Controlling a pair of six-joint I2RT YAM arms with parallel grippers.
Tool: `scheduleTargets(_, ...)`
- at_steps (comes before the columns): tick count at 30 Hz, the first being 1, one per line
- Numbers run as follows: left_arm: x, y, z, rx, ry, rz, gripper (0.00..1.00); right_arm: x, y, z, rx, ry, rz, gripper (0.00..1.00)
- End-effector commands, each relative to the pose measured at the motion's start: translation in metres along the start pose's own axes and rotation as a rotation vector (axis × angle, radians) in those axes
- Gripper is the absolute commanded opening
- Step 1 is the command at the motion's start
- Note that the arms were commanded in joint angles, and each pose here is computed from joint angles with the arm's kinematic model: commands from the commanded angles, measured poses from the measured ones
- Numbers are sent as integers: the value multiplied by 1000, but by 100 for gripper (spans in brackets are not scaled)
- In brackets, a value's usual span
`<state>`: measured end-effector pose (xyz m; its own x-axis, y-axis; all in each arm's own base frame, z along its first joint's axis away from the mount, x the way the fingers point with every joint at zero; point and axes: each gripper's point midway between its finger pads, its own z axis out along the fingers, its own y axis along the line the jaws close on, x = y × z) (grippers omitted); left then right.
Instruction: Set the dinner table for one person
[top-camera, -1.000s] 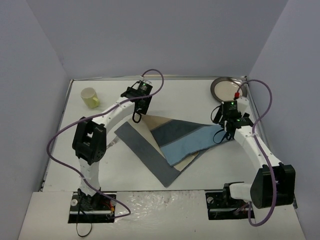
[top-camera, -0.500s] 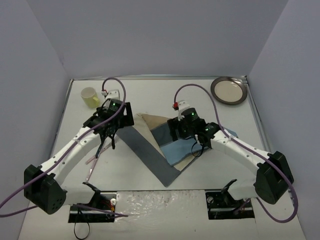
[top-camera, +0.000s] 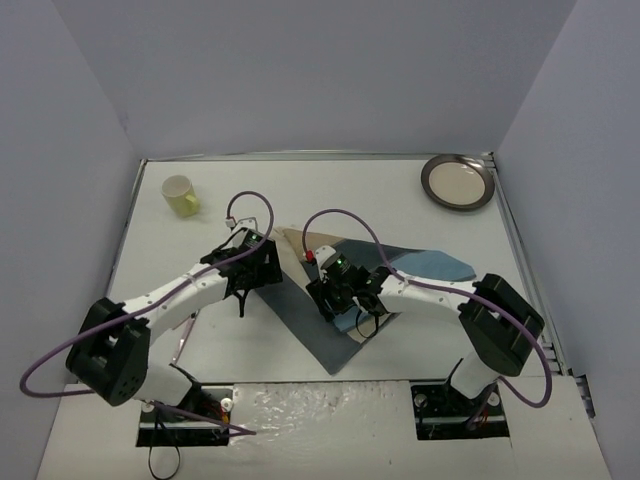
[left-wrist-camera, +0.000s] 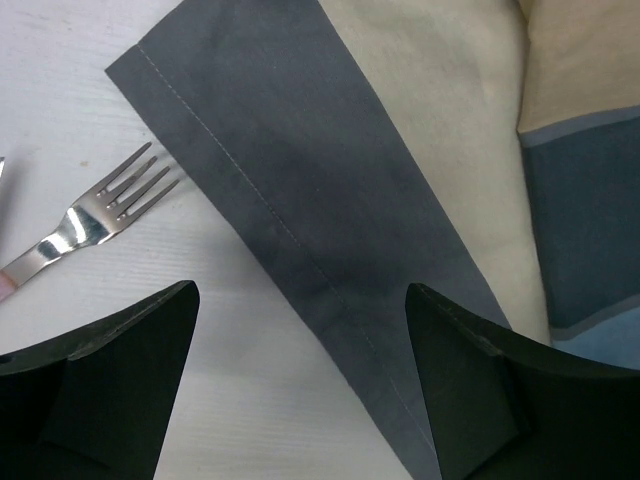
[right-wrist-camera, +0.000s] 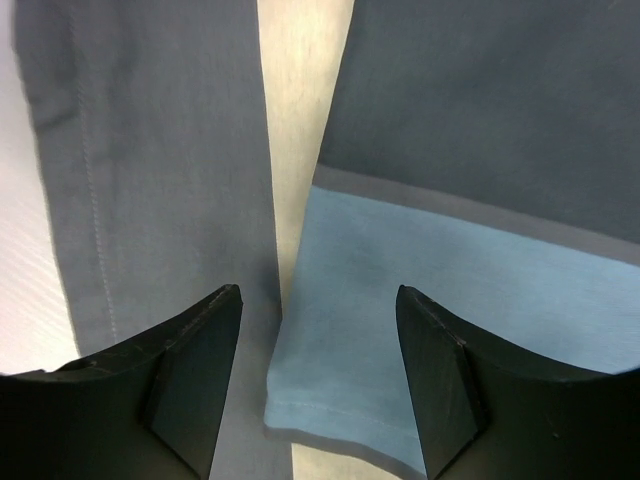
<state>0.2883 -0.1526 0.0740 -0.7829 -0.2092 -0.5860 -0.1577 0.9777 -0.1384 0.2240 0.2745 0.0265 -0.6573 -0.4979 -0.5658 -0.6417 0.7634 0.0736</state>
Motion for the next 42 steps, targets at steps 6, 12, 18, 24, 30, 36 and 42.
scheduleTargets(6, -3, -18, 35, -9, -4, -29, 71, -2, -4, 7, 69, -47, 57, 46)
scheduleTargets(12, 13, -6, 46, -78, 48, -12, 67, -1, -12, 6, 116, -47, 80, 14)
scheduleTargets(18, 24, 6, 52, -130, 81, 12, 65, -23, -40, -18, 263, -72, 53, 0)
scheduleTargets(24, 20, 11, 50, -167, 83, 62, 64, -98, -129, -64, 466, -163, 148, 0)
scheduleTargets(30, 9, 9, 44, -174, 77, 102, 63, -150, -231, -83, 643, -200, 255, 0)
scheduleTargets(36, -13, -2, 38, -164, 53, 137, 63, -178, -313, -67, 831, -163, 251, 2)
scheduleTargets(42, -50, -21, 46, -171, 9, 184, 64, -212, -359, -54, 881, -204, 246, 6)
